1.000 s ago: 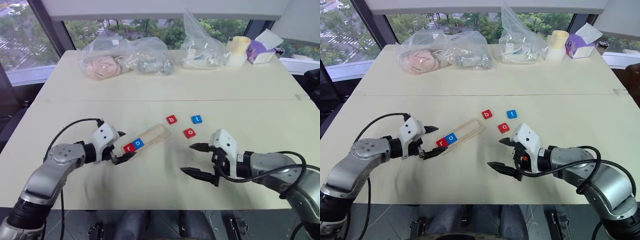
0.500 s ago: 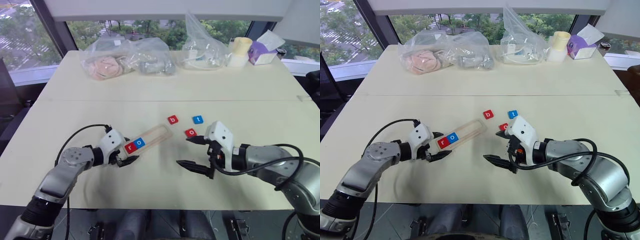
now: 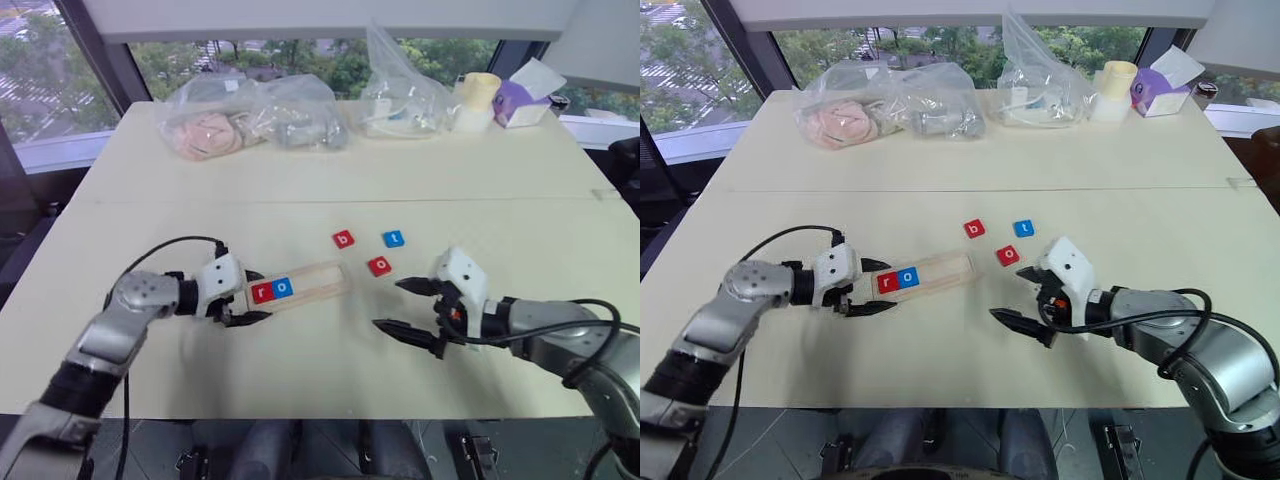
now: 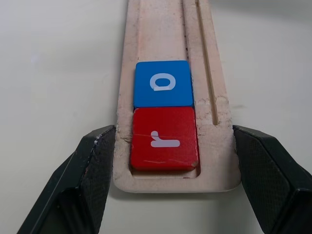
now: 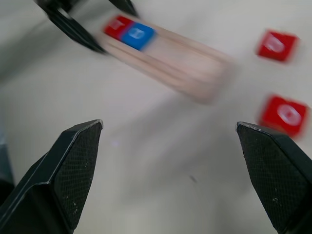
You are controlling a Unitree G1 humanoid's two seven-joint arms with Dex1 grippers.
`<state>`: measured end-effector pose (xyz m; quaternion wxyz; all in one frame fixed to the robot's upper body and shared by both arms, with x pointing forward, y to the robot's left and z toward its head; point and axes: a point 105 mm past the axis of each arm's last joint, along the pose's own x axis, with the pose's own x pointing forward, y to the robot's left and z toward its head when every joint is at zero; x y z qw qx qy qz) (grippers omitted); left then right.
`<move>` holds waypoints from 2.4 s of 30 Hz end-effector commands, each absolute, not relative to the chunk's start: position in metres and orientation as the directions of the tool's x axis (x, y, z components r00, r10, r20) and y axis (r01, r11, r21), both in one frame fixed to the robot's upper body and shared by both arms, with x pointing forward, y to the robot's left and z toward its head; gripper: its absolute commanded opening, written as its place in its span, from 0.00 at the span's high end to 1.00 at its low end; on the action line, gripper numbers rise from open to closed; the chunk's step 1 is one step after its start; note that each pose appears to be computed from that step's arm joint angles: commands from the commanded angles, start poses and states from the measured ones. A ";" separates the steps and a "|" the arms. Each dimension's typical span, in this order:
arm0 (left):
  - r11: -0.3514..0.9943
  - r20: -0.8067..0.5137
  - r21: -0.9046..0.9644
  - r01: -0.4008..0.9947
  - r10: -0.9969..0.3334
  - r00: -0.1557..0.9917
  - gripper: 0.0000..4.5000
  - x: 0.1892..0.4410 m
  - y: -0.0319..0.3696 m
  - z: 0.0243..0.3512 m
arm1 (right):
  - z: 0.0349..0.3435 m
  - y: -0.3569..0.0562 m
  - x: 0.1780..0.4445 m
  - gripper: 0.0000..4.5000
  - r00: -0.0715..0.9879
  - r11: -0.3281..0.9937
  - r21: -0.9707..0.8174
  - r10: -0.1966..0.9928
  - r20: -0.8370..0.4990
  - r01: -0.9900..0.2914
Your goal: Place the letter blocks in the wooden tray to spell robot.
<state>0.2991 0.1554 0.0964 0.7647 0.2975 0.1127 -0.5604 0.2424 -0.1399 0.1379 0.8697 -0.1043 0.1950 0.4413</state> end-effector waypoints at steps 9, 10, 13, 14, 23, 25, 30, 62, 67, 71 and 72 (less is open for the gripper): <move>-0.017 -0.532 0.330 0.944 -0.830 0.171 0.30 0.313 0.131 0.083 | 0.139 -0.149 0.246 0.00 0.639 0.671 -0.051 0.678 -0.362 -0.740; -0.012 -0.533 0.324 0.946 -0.828 0.173 0.30 0.313 0.131 0.081 | 0.138 -0.148 0.245 0.00 0.642 0.673 -0.048 0.677 -0.361 -0.738; -0.011 -0.520 0.337 0.942 -0.835 0.177 0.30 0.313 0.130 0.078 | 0.137 -0.147 0.244 0.00 0.646 0.679 -0.044 0.675 -0.357 -0.733; -0.030 -0.525 0.333 0.942 -0.836 0.159 0.19 0.311 0.130 0.076 | 0.137 -0.146 0.244 0.00 0.647 0.680 -0.037 0.677 -0.352 -0.732; 0.032 -0.496 0.370 0.929 -0.838 0.226 0.01 0.317 0.137 0.086 | 0.136 -0.139 0.250 0.00 0.651 0.687 -0.024 0.675 -0.346 -0.726; 0.076 -0.484 0.350 0.934 -0.839 0.250 0.01 0.315 0.148 0.094 | 0.149 -0.135 0.264 0.00 0.698 0.716 -0.037 0.666 -0.264 -0.697; 0.330 -0.383 0.190 0.925 -0.842 0.379 0.01 0.314 0.181 0.134 | 0.153 -0.109 0.319 0.00 0.794 0.780 -0.168 0.566 -0.221 -0.603; 0.705 -0.121 0.162 0.690 -0.680 0.723 0.00 0.290 0.159 0.186 | 0.115 -0.041 0.397 0.74 0.827 0.874 -0.080 0.420 -0.373 -0.480; 0.623 -0.165 0.135 0.771 -0.753 0.637 0.00 0.281 0.147 0.183 | 0.166 -0.065 0.391 0.74 0.892 0.906 -0.083 0.387 -0.236 -0.415; 0.529 -0.173 0.109 0.842 -0.824 0.540 0.00 0.272 0.129 0.181 | 0.170 -0.101 0.361 0.74 0.921 0.943 -0.075 0.297 -0.252 -0.324; 0.499 -0.182 0.102 0.861 -0.841 0.509 0.00 0.269 0.123 0.179 | 0.167 -0.113 0.352 0.74 0.929 0.955 -0.071 0.259 -0.265 -0.287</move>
